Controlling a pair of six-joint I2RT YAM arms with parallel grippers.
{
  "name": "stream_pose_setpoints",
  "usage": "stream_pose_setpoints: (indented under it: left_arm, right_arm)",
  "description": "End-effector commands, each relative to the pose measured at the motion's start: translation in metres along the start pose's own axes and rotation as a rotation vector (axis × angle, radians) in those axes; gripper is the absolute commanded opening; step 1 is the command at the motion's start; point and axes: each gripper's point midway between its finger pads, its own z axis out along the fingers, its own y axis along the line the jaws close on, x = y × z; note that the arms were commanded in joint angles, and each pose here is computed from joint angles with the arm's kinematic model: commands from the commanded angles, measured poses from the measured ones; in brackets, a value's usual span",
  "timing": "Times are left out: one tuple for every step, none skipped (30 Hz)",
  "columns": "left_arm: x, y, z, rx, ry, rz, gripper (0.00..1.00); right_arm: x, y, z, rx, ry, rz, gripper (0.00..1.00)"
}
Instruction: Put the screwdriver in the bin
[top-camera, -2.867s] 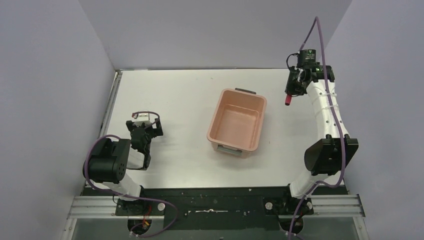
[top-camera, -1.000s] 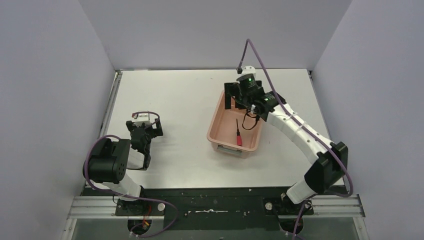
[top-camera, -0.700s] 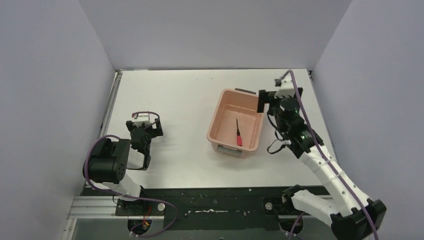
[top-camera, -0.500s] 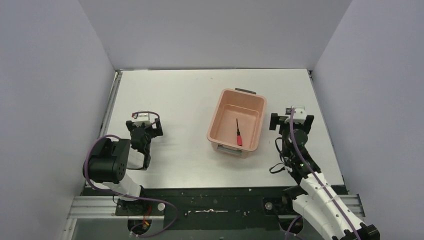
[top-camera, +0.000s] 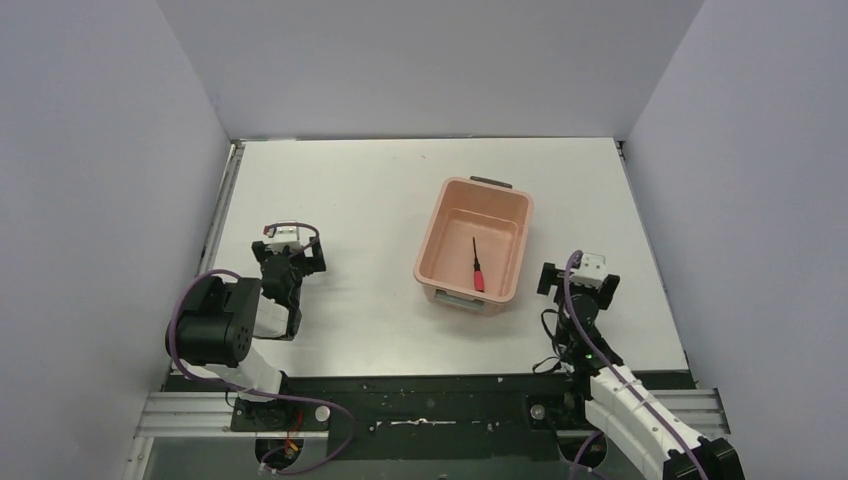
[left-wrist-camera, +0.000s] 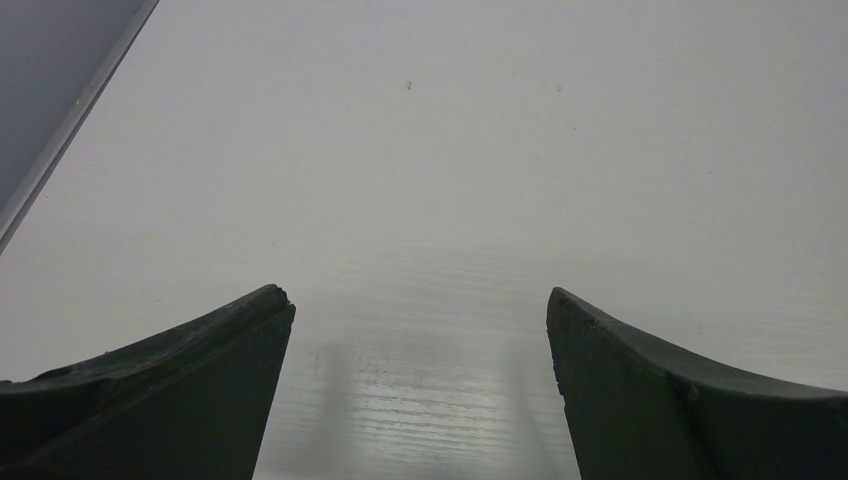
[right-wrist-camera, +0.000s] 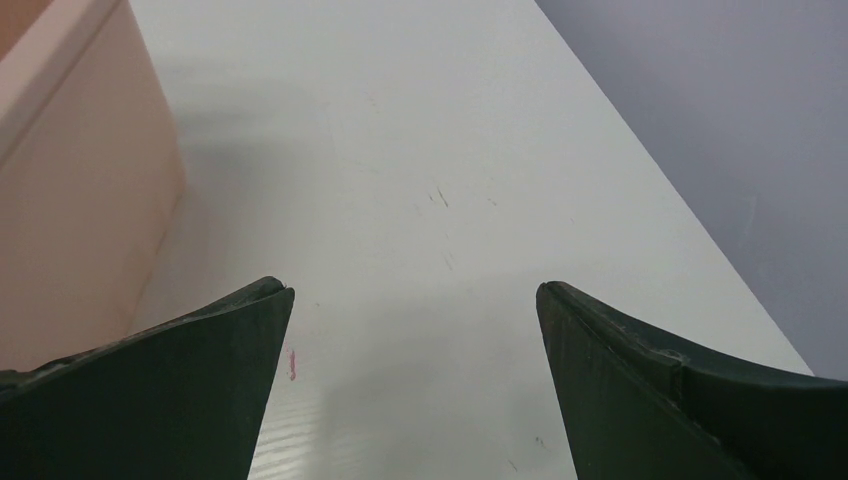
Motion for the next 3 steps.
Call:
stream_pose_setpoints:
  left_arm:
    - [-0.0112, -0.0009, 0.0055, 0.005, -0.034, 0.001, 0.97]
    - [-0.0119, -0.0007, 0.0048, 0.005, -0.037, -0.001, 0.97]
    - [-0.0124, -0.001, 0.0035, 0.008, -0.041, -0.001, 0.97]
  right_arm:
    - [-0.0269, -0.0033, 0.0031, 0.034, -0.102, 0.12, 1.0]
    - [-0.0277, -0.0033, 0.0033, 0.034, -0.103, 0.12, 1.0]
    - [-0.0284, -0.0029, 0.0033, 0.032, -0.105, 0.123, 1.0]
